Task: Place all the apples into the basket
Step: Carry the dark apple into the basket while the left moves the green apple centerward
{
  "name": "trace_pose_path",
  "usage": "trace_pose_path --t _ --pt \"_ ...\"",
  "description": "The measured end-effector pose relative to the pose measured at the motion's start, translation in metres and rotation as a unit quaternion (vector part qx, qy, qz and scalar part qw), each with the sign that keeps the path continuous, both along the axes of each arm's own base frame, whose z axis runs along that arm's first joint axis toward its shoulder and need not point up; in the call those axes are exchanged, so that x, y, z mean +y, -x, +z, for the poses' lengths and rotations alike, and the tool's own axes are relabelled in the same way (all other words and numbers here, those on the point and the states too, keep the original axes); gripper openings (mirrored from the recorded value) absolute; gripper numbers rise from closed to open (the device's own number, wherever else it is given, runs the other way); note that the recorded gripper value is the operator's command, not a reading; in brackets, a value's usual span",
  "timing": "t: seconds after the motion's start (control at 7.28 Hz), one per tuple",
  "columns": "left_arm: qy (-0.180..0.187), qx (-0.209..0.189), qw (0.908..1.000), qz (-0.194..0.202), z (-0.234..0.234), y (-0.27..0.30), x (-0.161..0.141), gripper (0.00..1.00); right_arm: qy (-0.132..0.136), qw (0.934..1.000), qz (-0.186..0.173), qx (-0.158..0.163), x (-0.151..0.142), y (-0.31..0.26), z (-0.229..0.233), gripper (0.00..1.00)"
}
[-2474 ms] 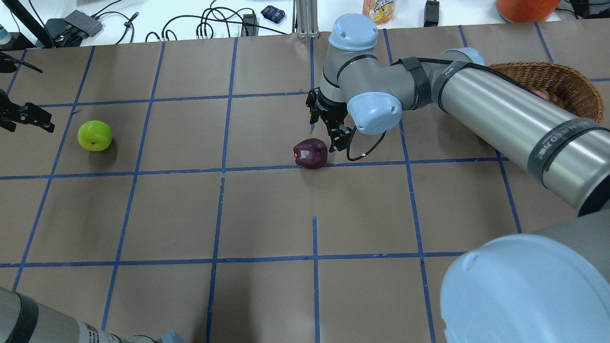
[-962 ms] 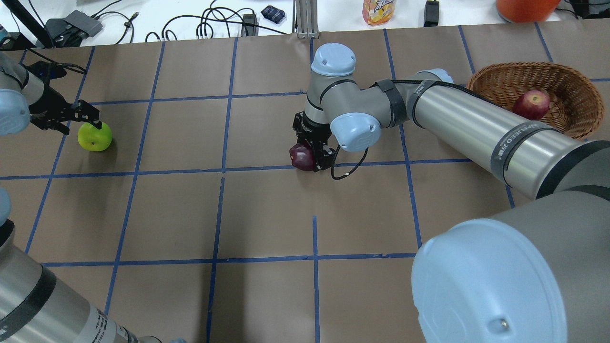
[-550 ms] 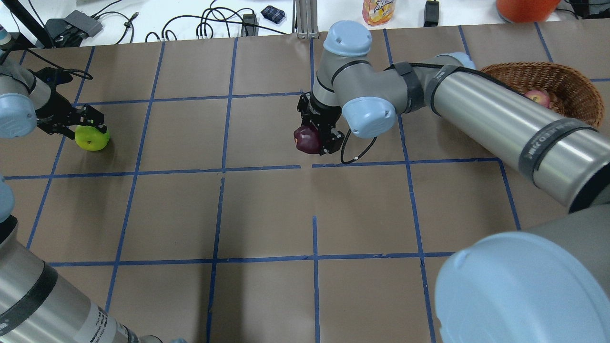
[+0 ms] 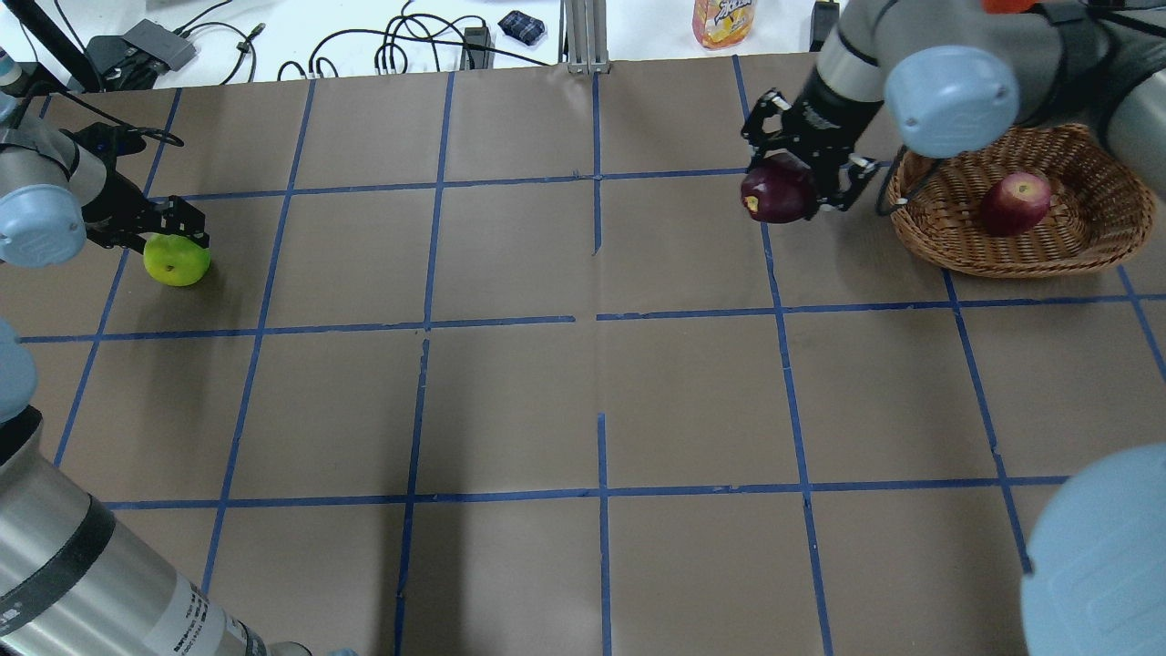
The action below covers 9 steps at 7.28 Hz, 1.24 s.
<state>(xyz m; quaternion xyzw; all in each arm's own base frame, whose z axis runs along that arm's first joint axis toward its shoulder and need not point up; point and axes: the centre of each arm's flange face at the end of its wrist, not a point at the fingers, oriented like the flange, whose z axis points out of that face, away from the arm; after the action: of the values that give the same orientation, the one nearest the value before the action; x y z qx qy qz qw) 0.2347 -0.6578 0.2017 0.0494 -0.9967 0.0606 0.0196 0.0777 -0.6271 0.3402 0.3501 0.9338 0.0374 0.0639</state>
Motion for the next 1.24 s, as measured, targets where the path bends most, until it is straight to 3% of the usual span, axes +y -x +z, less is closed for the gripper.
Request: trace_pose_path --t 0.27,0.55,0.96,1.24 --pt "-0.003 0.001 1.0 -0.009 0.007 0.014 -0.002 0.13 -0.005 0.9938 0.102 0.043 0.005 0.117 0.003 0.0" --pt "-0.019 0.009 0.9997 -0.013 0.05 0.088 -0.005 0.13 -0.004 0.9753 0.21 0.069 0.018 0.221 0.004 0.0" --pt "-0.014 0.027 0.999 0.033 0.095 0.311 -0.002 0.13 0.024 0.9422 0.318 0.104 0.017 0.324 -0.008 0.0" --pt "0.001 0.047 0.9957 0.081 0.084 0.448 0.018 0.13 0.032 0.9287 0.353 0.11 -0.008 0.354 -0.027 0.0"
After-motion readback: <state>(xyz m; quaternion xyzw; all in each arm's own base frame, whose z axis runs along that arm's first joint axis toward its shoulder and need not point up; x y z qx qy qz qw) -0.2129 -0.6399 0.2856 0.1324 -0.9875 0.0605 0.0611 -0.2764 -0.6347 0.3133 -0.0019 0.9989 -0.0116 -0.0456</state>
